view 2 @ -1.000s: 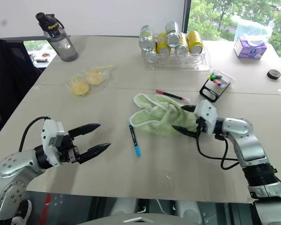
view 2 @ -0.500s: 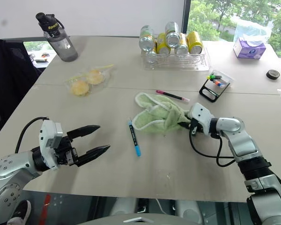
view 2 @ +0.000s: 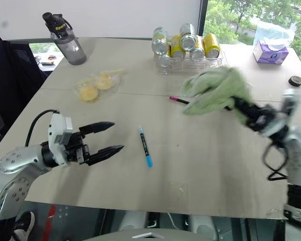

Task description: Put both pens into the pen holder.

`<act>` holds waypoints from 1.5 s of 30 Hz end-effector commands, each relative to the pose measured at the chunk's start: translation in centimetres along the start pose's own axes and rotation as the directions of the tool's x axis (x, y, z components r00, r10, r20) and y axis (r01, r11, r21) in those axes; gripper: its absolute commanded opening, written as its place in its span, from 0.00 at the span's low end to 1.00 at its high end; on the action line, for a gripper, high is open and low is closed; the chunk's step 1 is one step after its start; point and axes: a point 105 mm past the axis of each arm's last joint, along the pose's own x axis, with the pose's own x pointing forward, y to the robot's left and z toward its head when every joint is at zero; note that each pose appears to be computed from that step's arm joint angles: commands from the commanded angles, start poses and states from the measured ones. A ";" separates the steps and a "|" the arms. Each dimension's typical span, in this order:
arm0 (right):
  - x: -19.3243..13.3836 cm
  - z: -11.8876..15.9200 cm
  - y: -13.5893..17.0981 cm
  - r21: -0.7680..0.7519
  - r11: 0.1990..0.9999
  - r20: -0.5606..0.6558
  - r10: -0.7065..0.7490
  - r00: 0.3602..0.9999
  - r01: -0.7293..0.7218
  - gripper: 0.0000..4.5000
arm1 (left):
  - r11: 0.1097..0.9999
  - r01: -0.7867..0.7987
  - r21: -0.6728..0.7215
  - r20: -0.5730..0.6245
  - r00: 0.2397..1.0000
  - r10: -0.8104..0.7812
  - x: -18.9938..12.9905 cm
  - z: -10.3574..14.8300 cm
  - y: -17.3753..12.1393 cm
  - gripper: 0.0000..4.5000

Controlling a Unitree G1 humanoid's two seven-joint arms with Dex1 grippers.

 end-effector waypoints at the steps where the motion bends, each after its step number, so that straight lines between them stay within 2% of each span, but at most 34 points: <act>1: -2.3 7.0 -0.9 0.000 0.996 0.277 -0.091 0.956 0.094 0.01 | 0.999 0.040 0.017 0.023 0.999 -0.041 0.7 0.7 0.0 1.00; 4: -4.7 9.8 -3.1 0.047 0.968 0.401 -0.246 0.882 0.248 0.01 | 0.998 0.056 0.023 0.019 0.998 -0.057 1.1 0.7 0.3 1.00; 6: -6.0 9.7 -4.1 0.058 0.946 0.372 -0.317 0.872 0.319 0.01 | 0.998 0.064 0.028 0.021 0.998 -0.064 1.2 0.7 0.4 1.00; 9: -7.2 8.1 -4.7 0.066 0.928 0.259 -0.370 0.892 0.366 0.01 | 0.997 0.067 0.037 0.026 0.997 -0.068 1.5 0.8 0.5 1.00; 11: -8.2 6.9 -5.0 0.077 0.914 0.184 -0.406 0.895 0.399 0.19 | 0.997 0.069 0.039 0.027 0.997 -0.070 1.7 0.7 0.6 1.00; 12: -8.9 6.3 -5.1 0.087 0.906 0.144 -0.422 0.895 0.414 0.25 | 0.997 0.069 0.040 0.027 0.997 -0.070 1.8 0.7 0.7 1.00; 15: -11.1 4.3 -5.0 0.079 0.884 0.025 -0.463 0.886 0.460 0.57 | 0.997 0.071 0.042 0.028 0.997 -0.072 2.0 0.6 0.7 1.00; 17: -12.6 3.8 -5.0 0.066 0.864 -0.020 -0.499 0.866 0.499 0.79 | 0.997 0.071 0.043 0.030 0.997 -0.072 2.1 0.6 0.7 1.00; 18: -13.1 3.9 -4.5 0.083 0.873 -0.029 -0.481 0.877 0.481 0.89 | 0.997 0.071 0.044 0.031 0.997 -0.073 2.1 0.6 0.7 1.00; 20: -13.6 4.1 -3.9 0.079 0.887 -0.040 -0.454 0.890 0.456 0.89 | 0.997 0.071 0.043 0.032 0.997 -0.072 2.1 0.5 0.7 1.00; 24: -15.1 4.6 -4.9 -0.026 0.842 -0.064 -0.539 0.840 0.539 0.89 | 0.997 0.069 0.041 0.028 0.997 -0.070 2.1 0.3 0.7 1.00; 27: -14.7 5.2 -4.9 -0.052 0.850 -0.056 -0.526 0.849 0.523 0.89 | 0.997 0.065 0.043 0.024 0.998 -0.066 2.1 0.2 0.8 1.00; 29: -12.7 4.5 -4.4 -0.109 0.880 -0.112 -0.472 0.874 0.461 0.89 | 0.998 0.054 0.044 0.018 0.998 -0.055 2.0 0.0 0.9 1.00; 31: -10.2 3.1 -3.6 -0.157 0.914 -0.201 -0.400 0.894 0.374 0.89 | 0.999 0.023 0.049 -0.003 1.000 -0.023 1.9 -0.5 1.2 1.00; 34: -7.2 -1.1 -2.3 -0.242 0.946 -0.390 -0.299 0.871 0.217 0.89 | 0.997 -0.064 0.040 -0.044 0.997 0.066 2.0 -1.5 2.1 1.00; 36: -6.0 -3.9 -1.1 -0.238 0.966 -0.496 -0.213 0.842 0.104 0.89 | 0.985 -0.166 0.051 -0.092 0.981 0.170 2.1 -2.6 2.9 1.00; 39: -5.4 -5.6 0.4 -0.201 0.980 -0.560 -0.112 0.821 -0.003 0.89 | 0.950 -0.304 0.078 -0.165 0.935 0.313 1.8 -4.1 3.0 1.00; 41: -5.3 -6.4 1.3 -0.183 0.980 -0.598 -0.048 0.800 -0.078 0.89 | 0.935 -0.355 0.001 -0.157 0.923 0.351 1.5 -4.5 1.9 1.00; 45: -5.9 -7.3 2.0 -0.156 0.978 -0.649 0.003 0.761 -0.138 0.89 | 0.897 -0.431 -0.103 -0.128 0.900 0.418 2.3 -4.2 0.8 1.00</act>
